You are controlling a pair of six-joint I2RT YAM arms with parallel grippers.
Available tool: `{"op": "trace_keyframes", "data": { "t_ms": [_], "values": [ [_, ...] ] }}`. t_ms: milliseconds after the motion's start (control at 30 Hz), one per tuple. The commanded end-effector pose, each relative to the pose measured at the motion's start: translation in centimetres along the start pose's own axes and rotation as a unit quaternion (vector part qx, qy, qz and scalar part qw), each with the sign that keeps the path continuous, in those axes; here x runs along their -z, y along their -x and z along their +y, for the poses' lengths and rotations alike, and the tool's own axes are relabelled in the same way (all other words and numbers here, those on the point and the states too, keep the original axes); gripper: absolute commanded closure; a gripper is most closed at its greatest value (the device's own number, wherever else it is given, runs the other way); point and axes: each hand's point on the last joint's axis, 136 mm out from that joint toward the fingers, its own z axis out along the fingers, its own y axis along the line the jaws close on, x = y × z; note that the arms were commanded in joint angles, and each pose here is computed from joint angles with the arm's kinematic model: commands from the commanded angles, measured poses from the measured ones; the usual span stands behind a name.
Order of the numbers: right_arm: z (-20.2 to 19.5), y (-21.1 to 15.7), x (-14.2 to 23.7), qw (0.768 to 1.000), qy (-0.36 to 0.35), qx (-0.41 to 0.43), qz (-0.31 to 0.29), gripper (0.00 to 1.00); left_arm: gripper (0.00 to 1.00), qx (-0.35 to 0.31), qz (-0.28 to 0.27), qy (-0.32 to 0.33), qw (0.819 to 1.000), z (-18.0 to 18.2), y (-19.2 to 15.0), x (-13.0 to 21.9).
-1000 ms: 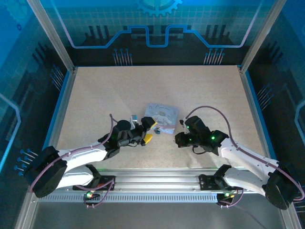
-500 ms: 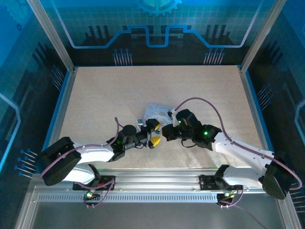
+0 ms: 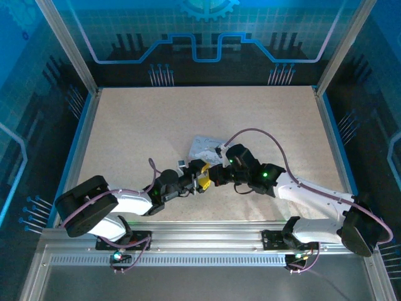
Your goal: Unlock the padlock with the key
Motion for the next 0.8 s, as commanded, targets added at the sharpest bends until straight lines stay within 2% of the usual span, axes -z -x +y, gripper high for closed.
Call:
{"op": "trace_keyframes", "data": {
  "t_ms": [0,133,767],
  "values": [
    [0.29,-0.45,-0.44,1.000,0.007,-0.004,0.002,1.00,0.35,0.007,0.002,-0.033,0.999,-1.17,-0.33,0.11],
    [0.29,-0.53,-0.46,1.000,0.007,-0.005,0.003,1.00,0.39,0.010,0.001,-0.034,0.999,-1.15,-0.40,0.12],
    [-0.14,-0.39,0.44,1.000,-0.004,-0.007,-0.010,1.00,0.70,0.017,-0.017,-0.032,0.999,-0.38,0.13,0.39]
  ]
}}
